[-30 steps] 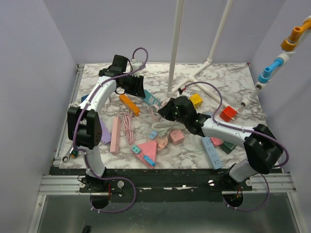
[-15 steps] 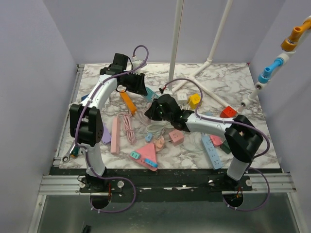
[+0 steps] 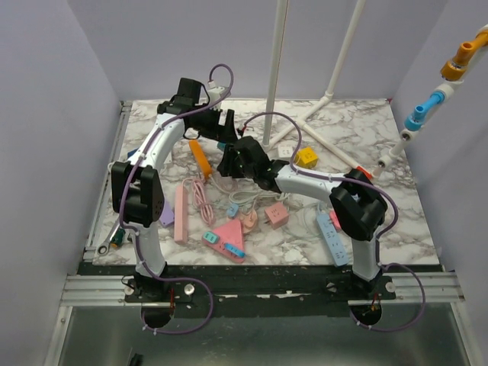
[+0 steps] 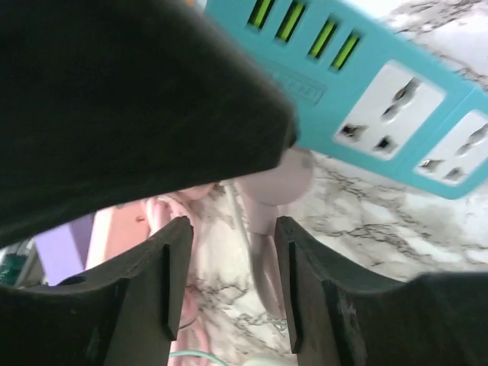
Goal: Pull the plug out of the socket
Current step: Place the socket at the center of the board, then pick up the socket from the corner of the board.
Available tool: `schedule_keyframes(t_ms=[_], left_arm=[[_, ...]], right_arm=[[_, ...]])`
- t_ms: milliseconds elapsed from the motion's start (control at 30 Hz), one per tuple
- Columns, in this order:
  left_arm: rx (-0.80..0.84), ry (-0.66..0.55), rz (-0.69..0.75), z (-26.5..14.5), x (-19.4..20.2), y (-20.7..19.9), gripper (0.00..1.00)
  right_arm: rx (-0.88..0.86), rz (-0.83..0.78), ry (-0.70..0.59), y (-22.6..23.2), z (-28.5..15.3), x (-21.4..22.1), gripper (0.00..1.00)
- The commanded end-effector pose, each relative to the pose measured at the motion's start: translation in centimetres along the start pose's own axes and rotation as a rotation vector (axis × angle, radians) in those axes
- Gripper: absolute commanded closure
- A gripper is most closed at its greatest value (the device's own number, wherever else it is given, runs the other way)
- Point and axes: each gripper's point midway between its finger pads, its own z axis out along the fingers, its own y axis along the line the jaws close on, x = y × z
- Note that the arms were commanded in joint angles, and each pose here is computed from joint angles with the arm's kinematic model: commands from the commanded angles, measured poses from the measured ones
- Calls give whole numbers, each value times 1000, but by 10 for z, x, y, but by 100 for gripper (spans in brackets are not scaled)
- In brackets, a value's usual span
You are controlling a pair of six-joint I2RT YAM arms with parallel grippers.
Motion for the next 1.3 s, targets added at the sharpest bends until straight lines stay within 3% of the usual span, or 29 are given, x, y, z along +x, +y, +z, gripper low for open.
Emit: schedule_keyframes(t_ms=[0,200,467,667,767,1033,1267], left_arm=[[38,-38,61,-22,-14,-20,2],[44,-60,58,-64,-23,-26,2],[51,-2,17,-112,-4,-22,1],[46,5,15,-139,20,-31,2],[40,24,10,-148,31,-38,2],[39,39,19,-170,53,-64,2],[8,54,26,-185,73,-76,2]], right_arm=[[77,-31,-14,-16,4,-8,36],[87,-58,-34,-13,-18,-24,0],[72,-120,-88,7,-100,-77,0],[202,-101,-57,-39,-181,-57,0],[274,-76,10,-68,-207,-24,0],[382,-37,193,-111,-214,84,0],[428,-101,170,-119,-198,103,0]])
